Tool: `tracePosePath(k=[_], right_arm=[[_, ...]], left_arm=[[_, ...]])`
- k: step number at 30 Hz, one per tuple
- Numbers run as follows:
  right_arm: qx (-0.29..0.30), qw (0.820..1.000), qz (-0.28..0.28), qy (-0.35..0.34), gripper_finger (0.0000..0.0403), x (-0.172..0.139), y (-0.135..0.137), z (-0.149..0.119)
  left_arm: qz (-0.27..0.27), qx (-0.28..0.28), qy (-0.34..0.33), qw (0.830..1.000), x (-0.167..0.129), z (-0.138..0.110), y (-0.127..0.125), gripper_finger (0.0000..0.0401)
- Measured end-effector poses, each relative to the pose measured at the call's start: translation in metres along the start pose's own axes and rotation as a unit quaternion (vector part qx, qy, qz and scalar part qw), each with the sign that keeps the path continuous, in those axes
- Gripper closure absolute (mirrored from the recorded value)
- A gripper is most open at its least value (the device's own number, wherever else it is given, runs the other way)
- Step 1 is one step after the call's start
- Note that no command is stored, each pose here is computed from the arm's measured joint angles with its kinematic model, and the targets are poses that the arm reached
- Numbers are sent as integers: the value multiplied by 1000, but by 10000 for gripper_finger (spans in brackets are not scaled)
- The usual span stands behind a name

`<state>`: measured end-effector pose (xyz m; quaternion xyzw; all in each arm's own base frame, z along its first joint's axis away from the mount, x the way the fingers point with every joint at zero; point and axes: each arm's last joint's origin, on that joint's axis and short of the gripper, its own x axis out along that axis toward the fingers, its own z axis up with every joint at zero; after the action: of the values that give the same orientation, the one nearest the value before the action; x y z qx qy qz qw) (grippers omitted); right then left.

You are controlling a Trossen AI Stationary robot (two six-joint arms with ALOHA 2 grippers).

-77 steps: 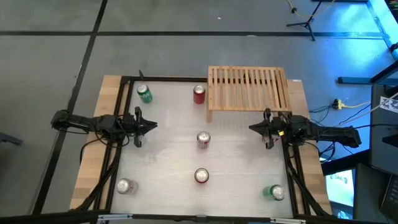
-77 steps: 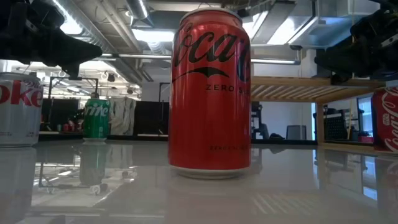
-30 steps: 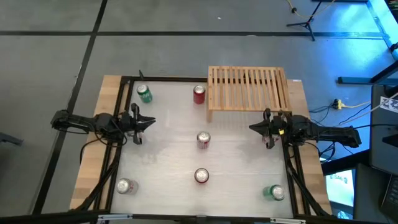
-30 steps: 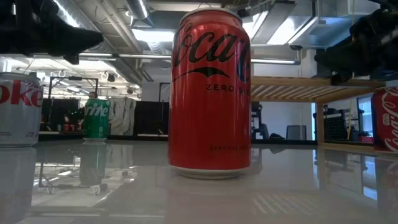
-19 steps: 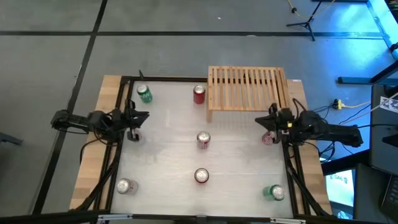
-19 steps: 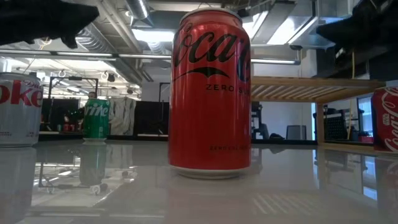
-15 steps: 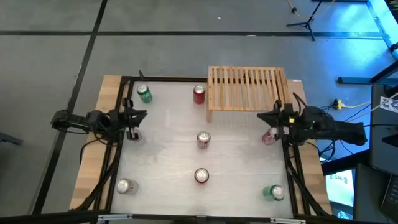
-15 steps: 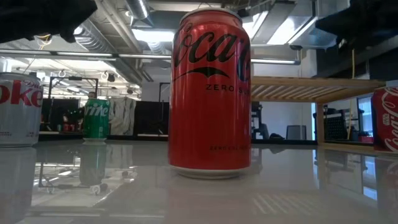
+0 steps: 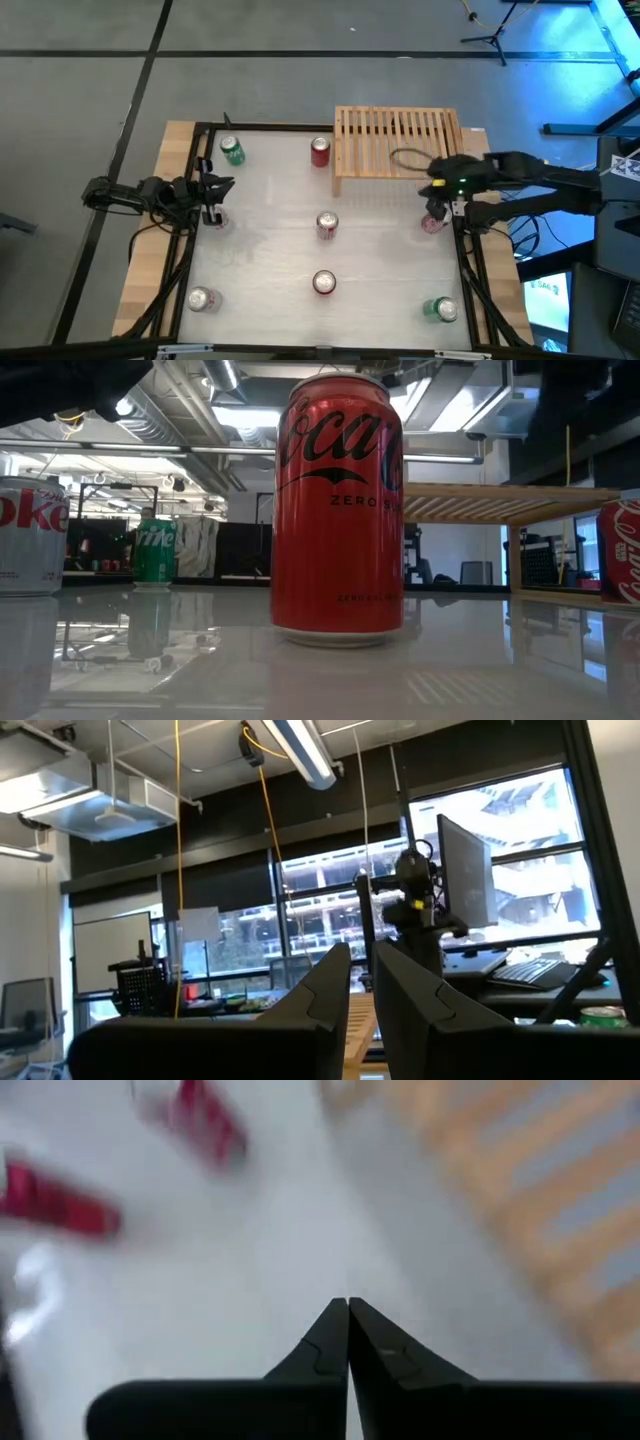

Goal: Place canned beverage on shelf
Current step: Put the right red white soda can on the shelf

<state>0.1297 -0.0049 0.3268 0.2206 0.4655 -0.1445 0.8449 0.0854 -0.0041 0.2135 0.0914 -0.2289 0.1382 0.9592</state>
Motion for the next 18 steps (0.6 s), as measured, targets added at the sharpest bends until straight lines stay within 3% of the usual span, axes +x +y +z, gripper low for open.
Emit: tracePosePath(k=[4, 10, 14, 18], right_arm=[[40, 994, 8, 102, 398, 17, 7, 4], [53, 988, -37, 144, 390, 36, 9, 10], [64, 980, -69, 177, 348, 38, 7, 6], [79, 970, -91, 213, 275, 33, 3, -1]], left_arm=[[0, 8, 0, 1000, 0, 0, 0, 361], [20, 0, -7, 1000, 0, 2, 2, 361], [39, -6, -9, 999, 0, 4, 3, 361], [44, -11, -29, 999, 0, 8, 5, 361]])
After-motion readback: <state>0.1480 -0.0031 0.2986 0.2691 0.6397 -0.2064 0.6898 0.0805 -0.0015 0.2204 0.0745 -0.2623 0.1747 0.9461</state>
